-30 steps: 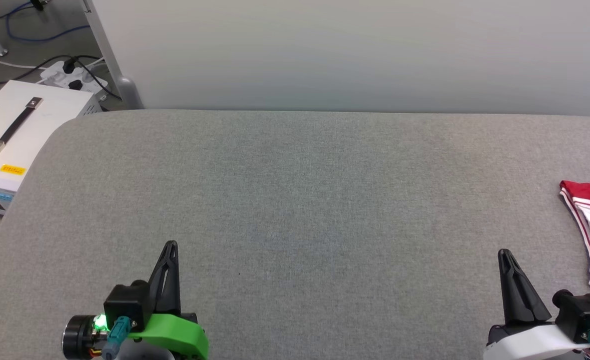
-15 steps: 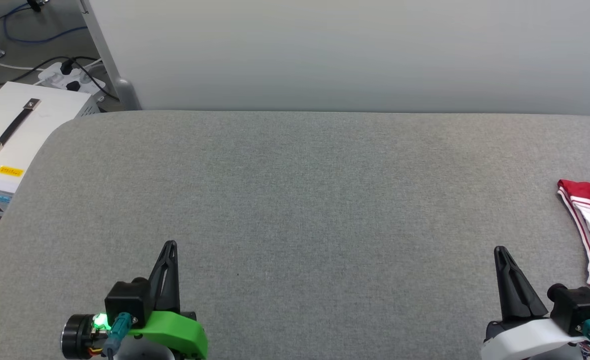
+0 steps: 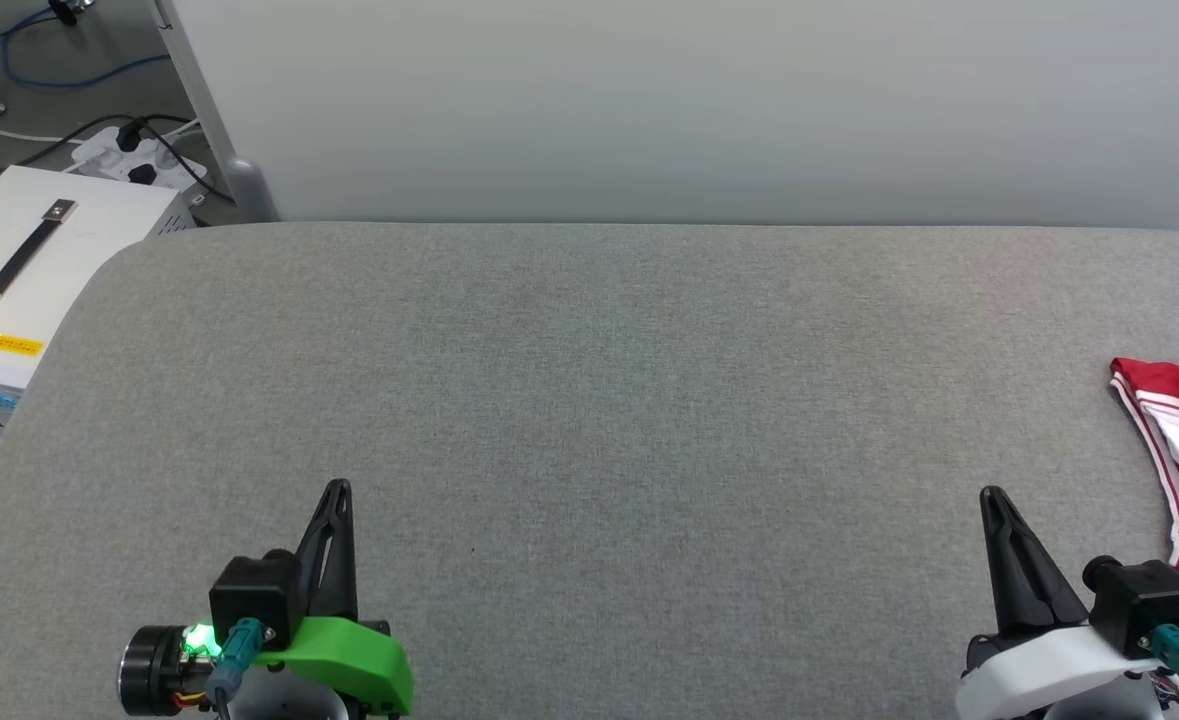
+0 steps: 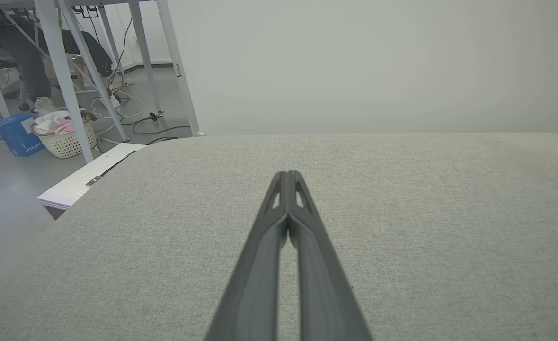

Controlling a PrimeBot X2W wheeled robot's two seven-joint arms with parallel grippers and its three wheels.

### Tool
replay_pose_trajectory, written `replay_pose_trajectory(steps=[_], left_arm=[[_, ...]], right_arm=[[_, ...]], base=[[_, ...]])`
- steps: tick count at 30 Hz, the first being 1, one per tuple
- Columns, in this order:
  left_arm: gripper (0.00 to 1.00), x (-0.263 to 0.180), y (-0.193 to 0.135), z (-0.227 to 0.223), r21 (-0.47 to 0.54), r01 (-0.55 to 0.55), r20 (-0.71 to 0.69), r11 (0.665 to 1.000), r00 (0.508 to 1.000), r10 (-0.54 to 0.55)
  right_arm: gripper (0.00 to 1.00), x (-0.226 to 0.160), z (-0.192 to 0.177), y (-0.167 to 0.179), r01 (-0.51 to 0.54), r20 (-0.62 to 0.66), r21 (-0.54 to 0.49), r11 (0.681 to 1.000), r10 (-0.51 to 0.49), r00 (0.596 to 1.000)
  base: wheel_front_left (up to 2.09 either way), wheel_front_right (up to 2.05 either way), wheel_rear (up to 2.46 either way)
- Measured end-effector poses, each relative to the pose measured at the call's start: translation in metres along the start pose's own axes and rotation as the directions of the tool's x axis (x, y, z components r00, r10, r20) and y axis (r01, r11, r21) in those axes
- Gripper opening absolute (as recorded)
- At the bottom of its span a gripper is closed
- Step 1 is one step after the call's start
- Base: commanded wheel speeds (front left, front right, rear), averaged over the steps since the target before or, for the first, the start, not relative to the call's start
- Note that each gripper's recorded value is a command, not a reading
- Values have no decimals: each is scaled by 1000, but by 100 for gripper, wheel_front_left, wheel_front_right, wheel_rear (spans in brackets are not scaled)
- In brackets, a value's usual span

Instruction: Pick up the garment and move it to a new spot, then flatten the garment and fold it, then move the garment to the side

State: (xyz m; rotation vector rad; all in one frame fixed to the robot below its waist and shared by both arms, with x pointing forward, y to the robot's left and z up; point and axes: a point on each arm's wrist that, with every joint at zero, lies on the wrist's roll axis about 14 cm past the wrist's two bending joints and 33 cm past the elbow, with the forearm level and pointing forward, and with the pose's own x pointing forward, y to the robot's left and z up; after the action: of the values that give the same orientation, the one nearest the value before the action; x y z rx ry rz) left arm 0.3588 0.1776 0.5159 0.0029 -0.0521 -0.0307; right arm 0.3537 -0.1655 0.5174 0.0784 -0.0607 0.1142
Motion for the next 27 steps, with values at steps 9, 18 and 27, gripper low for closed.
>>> replay_pose_trajectory(steps=[9,18,27], left_arm=[[0,1,0,0,5,-2,-8,1000,1000,2],[0,2,0,0,12,-4,-20,1000,1000,4],[0,3,0,0,18,-5,-29,1000,1000,6]], right_arm=[[0,1,0,1,-3,-9,-15,1000,3,1000],[0,4,1,1,-6,-18,-29,1000,6,1000],[0,5,1,1,-7,-29,-38,999,6,1000]], base=[[0,0,0],[0,0,0],[0,0,0]])
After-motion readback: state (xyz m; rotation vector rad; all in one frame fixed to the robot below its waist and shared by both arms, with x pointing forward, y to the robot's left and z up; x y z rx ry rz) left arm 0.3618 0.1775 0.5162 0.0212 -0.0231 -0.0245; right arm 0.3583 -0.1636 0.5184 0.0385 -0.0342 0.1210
